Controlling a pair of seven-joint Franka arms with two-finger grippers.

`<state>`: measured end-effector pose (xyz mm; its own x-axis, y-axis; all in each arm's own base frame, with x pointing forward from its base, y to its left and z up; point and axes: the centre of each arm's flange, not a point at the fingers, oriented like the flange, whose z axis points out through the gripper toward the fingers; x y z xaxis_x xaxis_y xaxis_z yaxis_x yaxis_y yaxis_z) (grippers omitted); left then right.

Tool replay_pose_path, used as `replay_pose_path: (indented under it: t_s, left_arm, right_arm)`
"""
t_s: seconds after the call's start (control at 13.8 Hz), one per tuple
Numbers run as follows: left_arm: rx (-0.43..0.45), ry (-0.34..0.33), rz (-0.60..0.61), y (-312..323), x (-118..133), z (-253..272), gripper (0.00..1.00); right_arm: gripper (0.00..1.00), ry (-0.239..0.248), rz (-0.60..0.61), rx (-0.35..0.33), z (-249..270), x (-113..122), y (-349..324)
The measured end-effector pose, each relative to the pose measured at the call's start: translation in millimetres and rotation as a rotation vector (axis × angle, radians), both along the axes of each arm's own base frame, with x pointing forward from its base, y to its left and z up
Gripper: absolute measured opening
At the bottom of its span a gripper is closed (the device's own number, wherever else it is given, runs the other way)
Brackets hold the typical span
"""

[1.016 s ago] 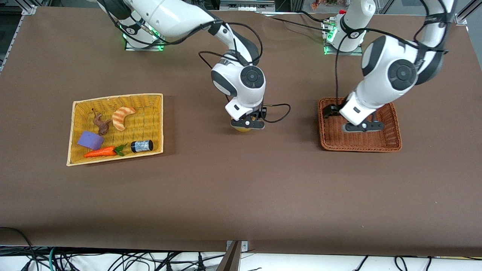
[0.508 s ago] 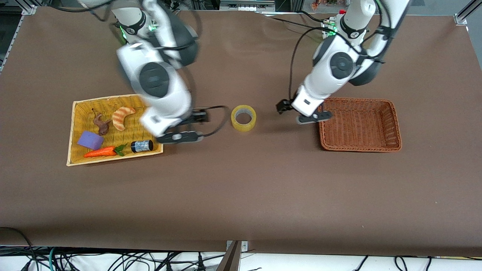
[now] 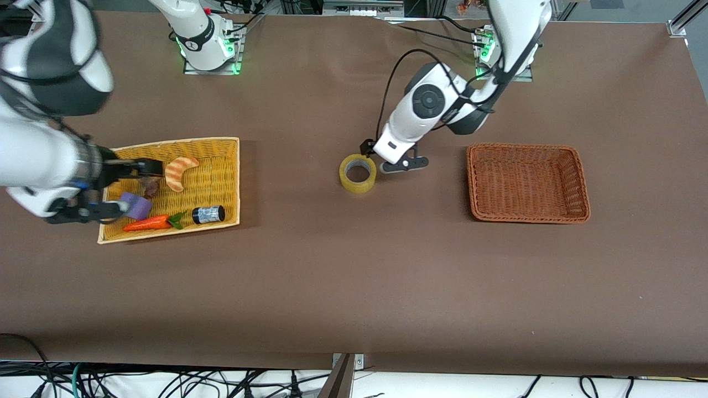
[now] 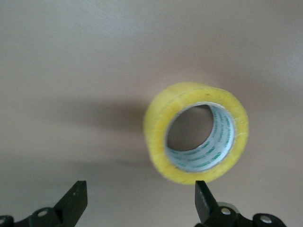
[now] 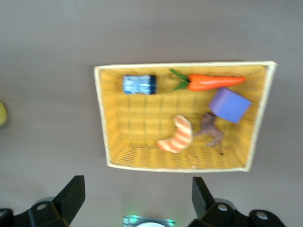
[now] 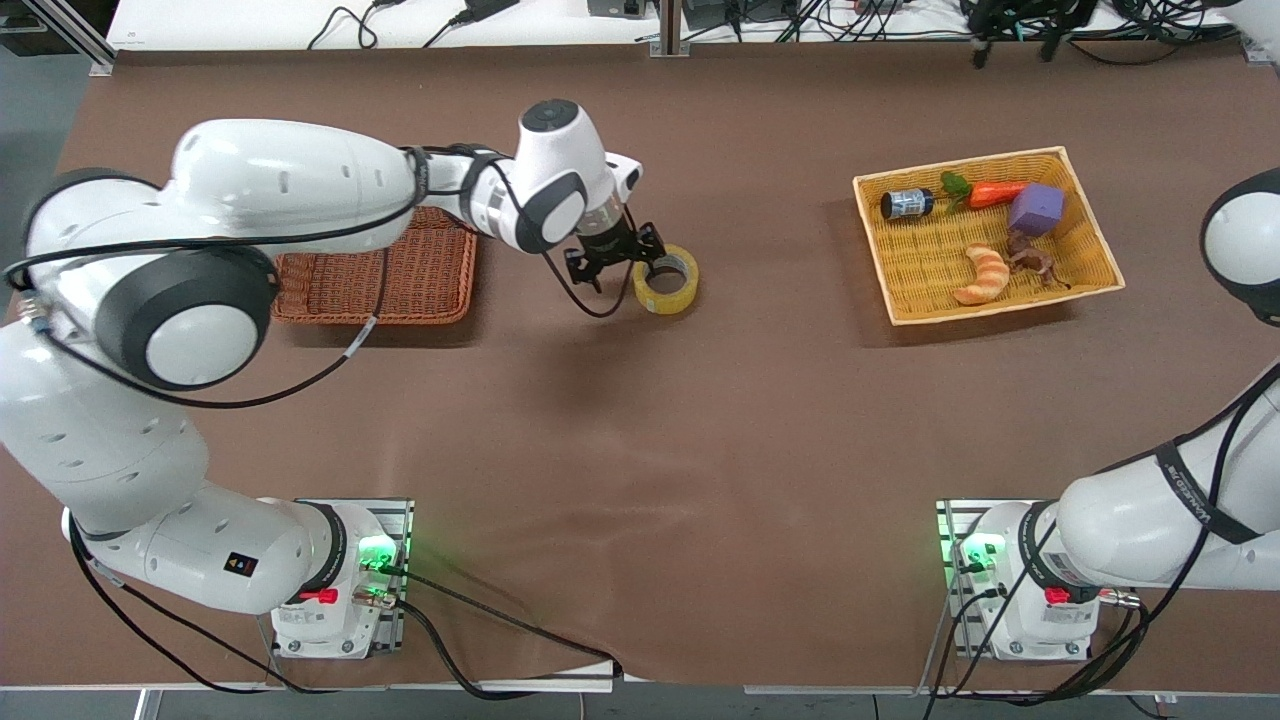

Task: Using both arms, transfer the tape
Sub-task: 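Withdraw the right gripper while the left gripper grasps the tape roll, then carry the tape roll with the left gripper into the brown basket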

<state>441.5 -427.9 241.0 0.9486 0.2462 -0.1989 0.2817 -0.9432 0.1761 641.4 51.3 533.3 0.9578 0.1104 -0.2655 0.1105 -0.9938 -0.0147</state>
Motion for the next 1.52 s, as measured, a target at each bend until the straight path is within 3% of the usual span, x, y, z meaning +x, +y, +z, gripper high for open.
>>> replay_pose_path:
  t_s: [0.36,0.44,0.73,0.8,0.94,1.31,1.52]
  left_arm:
    - [0.007,0.009,0.090,-14,24,-19,1.00]
    - [0.011,0.009,0.094,-12,27,-22,0.95]
    - [0.042,0.008,0.078,-8,28,-38,0.89]
    - [0.044,0.011,0.071,-11,25,-41,0.82]
    - [0.047,0.012,0.060,-16,19,-43,0.76]
    - [0.078,0.037,0.054,-10,19,-46,0.22]
    - [0.131,0.070,0.006,12,34,-27,0.22]
  right_arm:
    - [1.00,-0.014,-0.039,-0.014,31,-13,-57]
    - [1.00,-0.020,-0.049,-0.013,36,-13,-70]
    - [1.00,-0.077,-0.140,-0.023,69,-26,-123]
    - [1.00,-0.087,-0.152,-0.018,76,-34,-127]
    - [1.00,-0.088,-0.150,-0.021,79,-51,-122]
    - [1.00,-0.042,-0.142,-0.037,64,-90,-110]
    - [1.00,-0.045,-0.127,-0.040,68,-107,-100]
